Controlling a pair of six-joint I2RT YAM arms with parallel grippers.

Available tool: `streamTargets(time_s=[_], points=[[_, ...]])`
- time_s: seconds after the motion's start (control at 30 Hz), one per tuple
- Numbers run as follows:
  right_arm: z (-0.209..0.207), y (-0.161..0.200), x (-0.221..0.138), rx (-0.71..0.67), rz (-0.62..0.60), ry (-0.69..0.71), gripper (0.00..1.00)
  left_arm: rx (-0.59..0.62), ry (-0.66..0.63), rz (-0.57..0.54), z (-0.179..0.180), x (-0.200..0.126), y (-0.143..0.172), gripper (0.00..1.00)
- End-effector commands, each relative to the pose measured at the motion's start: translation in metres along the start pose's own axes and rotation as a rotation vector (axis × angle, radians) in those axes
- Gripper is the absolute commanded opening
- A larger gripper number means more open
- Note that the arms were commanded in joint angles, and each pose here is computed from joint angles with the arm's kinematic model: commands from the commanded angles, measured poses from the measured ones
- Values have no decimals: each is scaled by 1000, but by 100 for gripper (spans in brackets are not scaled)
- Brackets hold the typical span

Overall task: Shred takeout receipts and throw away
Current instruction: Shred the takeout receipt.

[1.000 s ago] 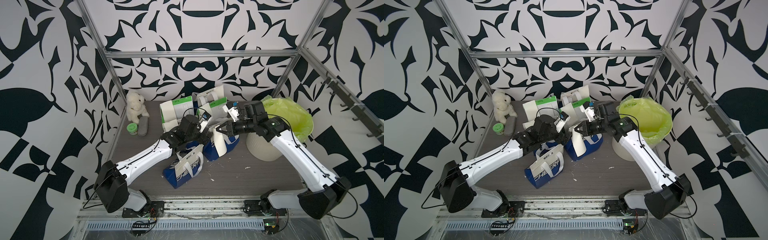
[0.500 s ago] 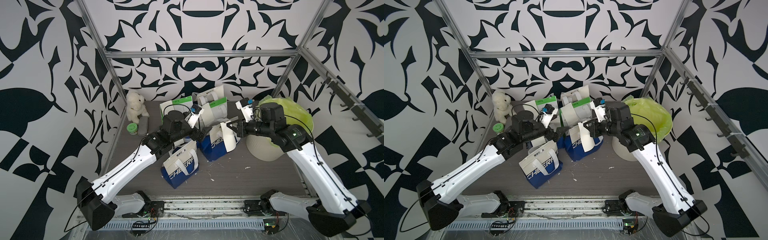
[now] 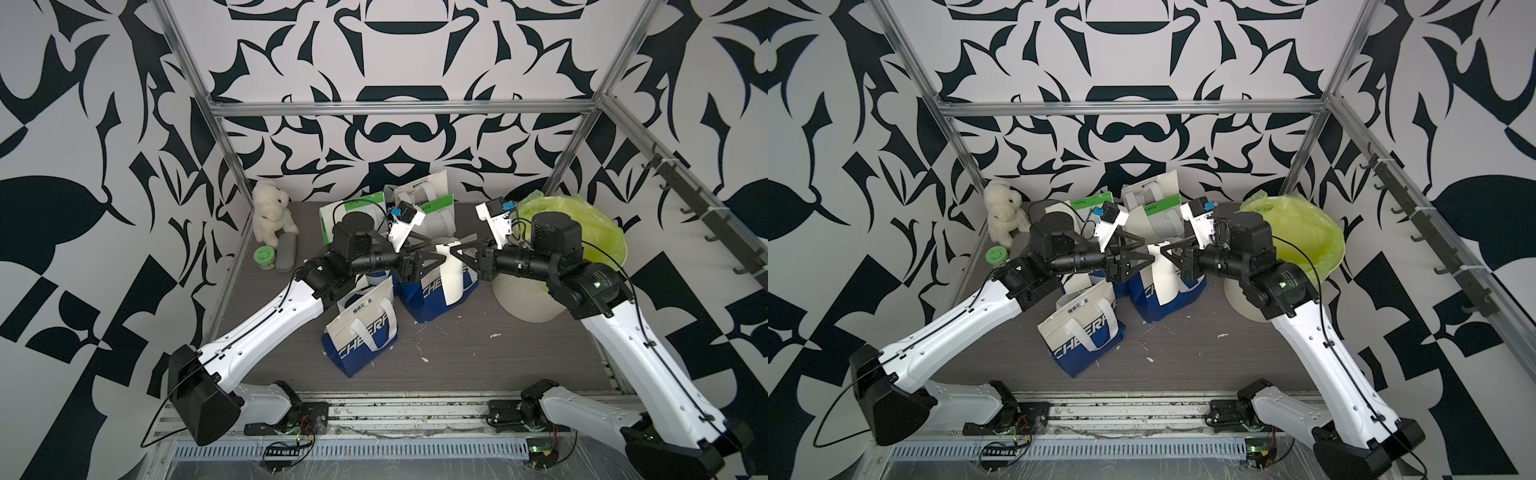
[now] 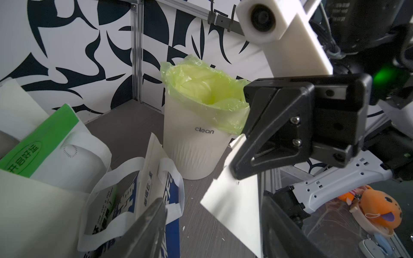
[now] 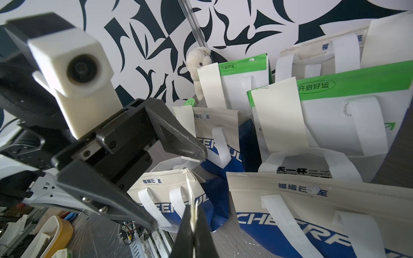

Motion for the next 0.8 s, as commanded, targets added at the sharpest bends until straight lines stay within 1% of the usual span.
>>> streamTargets(time_s=[0.0,0.27,0.43,0.57,0.63,0.7,0.73,0.77], points=[[14,-11,-8,-31,-55,-57,0,-4,77,-50,-12,-1,-17,65],[11,-11,-5,-22,-49,-53,0,-9,116,-55,-18,-1,-18,46],[13,-12,-3,-14,-46,-65,0,-32,129,-32,-16,4,-17,30],[14,-13,-3,-14,-47,-68,0,-42,132,-22,-15,7,-16,27],[14,-14,-4,-12,-46,-71,0,-42,131,-27,-14,7,-17,17],[15,-14,-4,-12,-44,-70,0,-38,127,-32,-14,7,-18,0],[14,-14,-4,-12,-44,-69,3,-36,122,-33,-14,7,-19,0],[14,-13,-4,-9,-43,-63,11,-34,116,-34,-13,6,-19,0]])
Point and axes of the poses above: each gripper's point midway between its finger pads, its own x axis out along the fingers, its own z axis along the line the jaws close on, y = z × x, the point moved 3 cm from there along -x, back along the fingers, and after that the axes turned 5 degrees about x, right-handed, at the moved point
